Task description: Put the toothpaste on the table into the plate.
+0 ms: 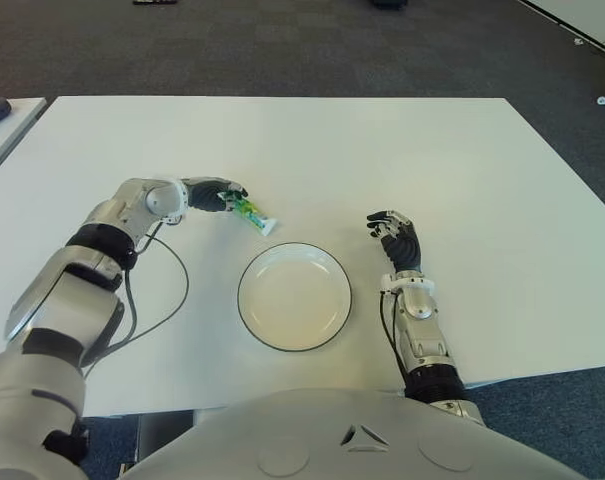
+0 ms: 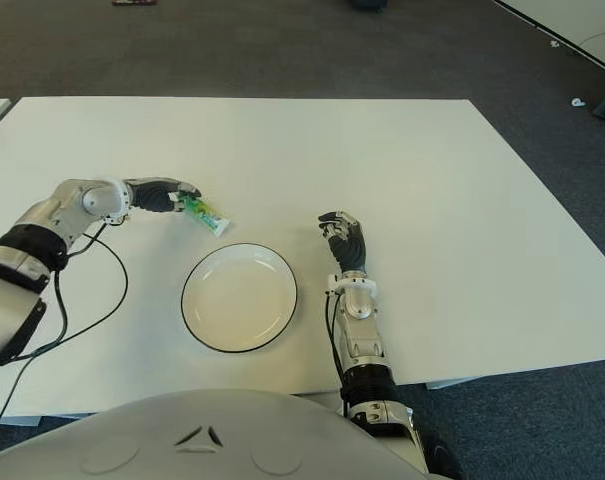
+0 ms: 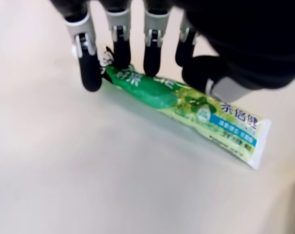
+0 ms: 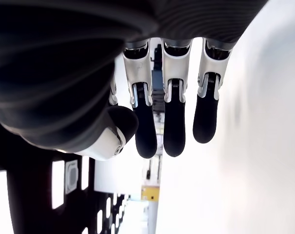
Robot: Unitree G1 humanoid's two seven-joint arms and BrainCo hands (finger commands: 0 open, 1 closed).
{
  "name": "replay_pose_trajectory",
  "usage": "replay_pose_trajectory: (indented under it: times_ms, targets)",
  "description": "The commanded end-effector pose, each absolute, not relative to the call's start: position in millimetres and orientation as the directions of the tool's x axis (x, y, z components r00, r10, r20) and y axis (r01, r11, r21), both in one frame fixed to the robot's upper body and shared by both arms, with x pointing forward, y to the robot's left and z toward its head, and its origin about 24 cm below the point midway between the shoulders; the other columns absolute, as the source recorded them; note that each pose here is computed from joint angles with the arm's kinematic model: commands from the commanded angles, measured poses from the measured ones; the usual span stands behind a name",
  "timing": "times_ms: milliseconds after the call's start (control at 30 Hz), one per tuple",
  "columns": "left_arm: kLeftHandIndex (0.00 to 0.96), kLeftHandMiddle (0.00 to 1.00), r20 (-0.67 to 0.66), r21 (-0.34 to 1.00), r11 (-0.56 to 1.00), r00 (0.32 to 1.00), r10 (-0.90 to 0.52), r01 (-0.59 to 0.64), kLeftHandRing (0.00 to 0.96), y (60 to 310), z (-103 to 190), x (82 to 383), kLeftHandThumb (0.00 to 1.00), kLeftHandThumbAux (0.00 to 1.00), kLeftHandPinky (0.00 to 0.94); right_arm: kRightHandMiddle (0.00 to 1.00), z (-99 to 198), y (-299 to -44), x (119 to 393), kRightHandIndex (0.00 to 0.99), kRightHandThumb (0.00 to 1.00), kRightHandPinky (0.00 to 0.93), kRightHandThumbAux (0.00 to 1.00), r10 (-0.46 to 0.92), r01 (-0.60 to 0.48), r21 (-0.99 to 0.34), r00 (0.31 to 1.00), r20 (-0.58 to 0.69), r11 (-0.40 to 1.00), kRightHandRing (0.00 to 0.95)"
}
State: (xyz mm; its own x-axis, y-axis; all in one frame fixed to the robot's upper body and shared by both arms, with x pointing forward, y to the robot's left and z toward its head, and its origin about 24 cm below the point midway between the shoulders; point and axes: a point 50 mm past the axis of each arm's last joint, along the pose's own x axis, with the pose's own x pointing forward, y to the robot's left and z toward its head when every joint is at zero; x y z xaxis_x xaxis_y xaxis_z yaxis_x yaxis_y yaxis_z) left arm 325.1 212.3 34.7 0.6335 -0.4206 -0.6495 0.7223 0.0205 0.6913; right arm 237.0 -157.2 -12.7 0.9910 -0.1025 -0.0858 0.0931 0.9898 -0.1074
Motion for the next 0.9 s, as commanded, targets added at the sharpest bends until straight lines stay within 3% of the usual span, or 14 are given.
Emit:
replay_pose_trajectory:
  times_ms: [33, 167, 467, 600, 900]
  targets:
    - [0.147, 0.170, -0.801, 0.495, -0.058, 0.429, -0.419, 0.867, 0.206, 208.3, 14.2, 284.6, 0.735, 0.464, 0.285, 0.405, -15.6, -156.2, 238.1, 0.418, 0.708, 0.409, 0.733, -0.109, 0.095, -0.112, 0.987, -0.120, 0.989, 0.392]
    - [0.144, 0.191, -0.814, 0.478, -0.150, 0.372, -0.447, 0.866, 0.231, 197.3, 36.3, 269.6, 0.712, 0.472, 0.323, 0.403, -15.8, -156.3, 238.0, 0.417, 0.708, 0.411, 0.733, -0.108, 0.094, -0.118, 0.987, -0.122, 0.989, 0.393]
    - [0.142, 0.240, -0.850, 0.422, -0.247, 0.286, -0.442, 0.872, 0.297, 189.8, 55.1, 248.9, 0.706, 0.479, 0.391, 0.404, -15.5, -156.2, 237.9, 0.416, 0.707, 0.416, 0.733, -0.100, 0.086, -0.115, 0.988, -0.121, 0.990, 0.397]
    - [0.160, 0.272, -0.850, 0.418, -0.276, 0.266, -0.454, 0.865, 0.336, 184.6, 82.0, 238.6, 0.719, 0.486, 0.428, 0.404, -15.0, -155.9, 238.1, 0.415, 0.706, 0.414, 0.733, -0.101, 0.087, -0.114, 0.988, -0.120, 0.990, 0.398]
    - [0.231, 0.319, -0.854, 0.426, -0.298, 0.272, -0.443, 0.854, 0.378, 185.1, 92.0, 235.3, 0.739, 0.488, 0.453, 0.412, -14.7, -155.5, 238.6, 0.417, 0.708, 0.416, 0.732, -0.104, 0.092, -0.111, 0.988, -0.114, 0.990, 0.400]
